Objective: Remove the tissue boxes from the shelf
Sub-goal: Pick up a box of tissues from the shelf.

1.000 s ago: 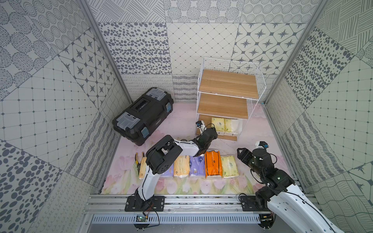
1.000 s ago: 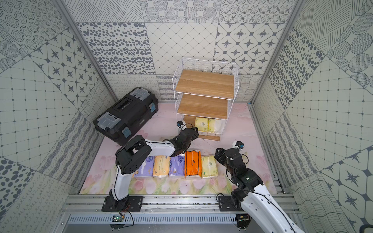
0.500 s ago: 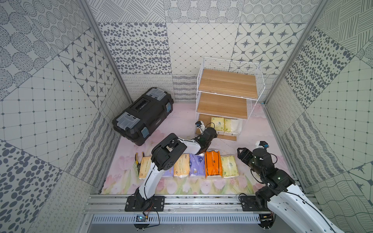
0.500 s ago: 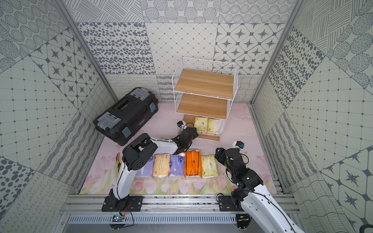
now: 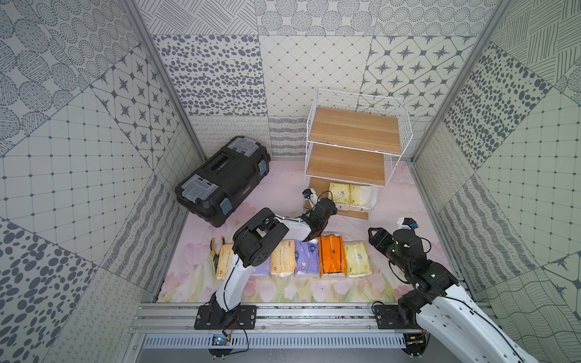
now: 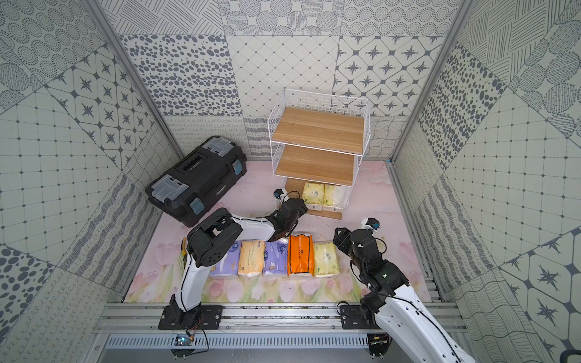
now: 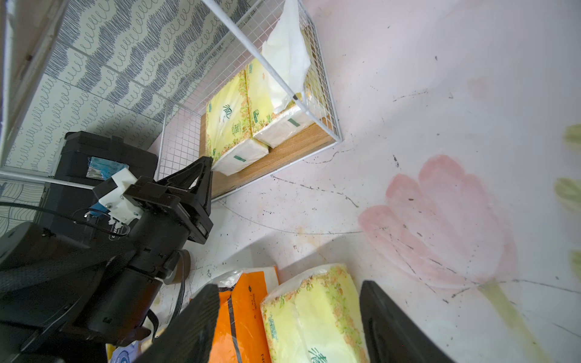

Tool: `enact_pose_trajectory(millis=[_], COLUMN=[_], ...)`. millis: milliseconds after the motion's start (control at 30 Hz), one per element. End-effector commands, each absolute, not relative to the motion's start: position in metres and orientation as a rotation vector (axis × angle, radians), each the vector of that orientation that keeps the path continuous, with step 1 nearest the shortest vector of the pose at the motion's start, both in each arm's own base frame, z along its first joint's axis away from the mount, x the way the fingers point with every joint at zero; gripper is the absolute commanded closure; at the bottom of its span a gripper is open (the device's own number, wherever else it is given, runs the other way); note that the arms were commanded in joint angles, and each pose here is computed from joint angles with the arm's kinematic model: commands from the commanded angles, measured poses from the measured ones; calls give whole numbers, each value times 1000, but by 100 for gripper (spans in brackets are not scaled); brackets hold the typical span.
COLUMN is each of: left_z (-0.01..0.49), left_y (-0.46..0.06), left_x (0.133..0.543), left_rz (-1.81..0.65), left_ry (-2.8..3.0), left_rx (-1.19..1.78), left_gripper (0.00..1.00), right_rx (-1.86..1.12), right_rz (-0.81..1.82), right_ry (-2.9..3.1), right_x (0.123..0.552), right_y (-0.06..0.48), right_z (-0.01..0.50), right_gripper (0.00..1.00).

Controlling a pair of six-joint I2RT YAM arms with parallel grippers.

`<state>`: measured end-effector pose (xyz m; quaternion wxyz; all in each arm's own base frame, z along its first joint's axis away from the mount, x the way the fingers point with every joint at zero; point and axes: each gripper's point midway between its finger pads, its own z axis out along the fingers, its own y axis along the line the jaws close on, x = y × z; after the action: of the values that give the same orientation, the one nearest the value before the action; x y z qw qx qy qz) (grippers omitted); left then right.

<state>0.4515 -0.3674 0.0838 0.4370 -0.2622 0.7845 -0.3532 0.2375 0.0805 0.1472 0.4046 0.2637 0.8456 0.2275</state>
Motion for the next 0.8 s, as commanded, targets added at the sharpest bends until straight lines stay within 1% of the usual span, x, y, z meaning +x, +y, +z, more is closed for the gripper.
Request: enact_pose_trajectory(millis=[0,267,567,767], left_z=[113,108,107,104], left_y=[-353,-344,-339,-338], left_x=[453,427,404,393], left_rz=[-930,-1024,-1125,-1196], left_ry=[1861,1862,1867,1871], left_rx=[-730,-875,-1000,-1083], left_gripper=[100,100,100,100], right_rx=[680,739,828,857], right_rz=[679,868,1059,1108], right_ry=[2089,2082,1995,1983], right_x=[249,265,293,315], right_y=[93,116,137,150], right_z=[160,159,157,148], right_gripper=[25,25,20,17])
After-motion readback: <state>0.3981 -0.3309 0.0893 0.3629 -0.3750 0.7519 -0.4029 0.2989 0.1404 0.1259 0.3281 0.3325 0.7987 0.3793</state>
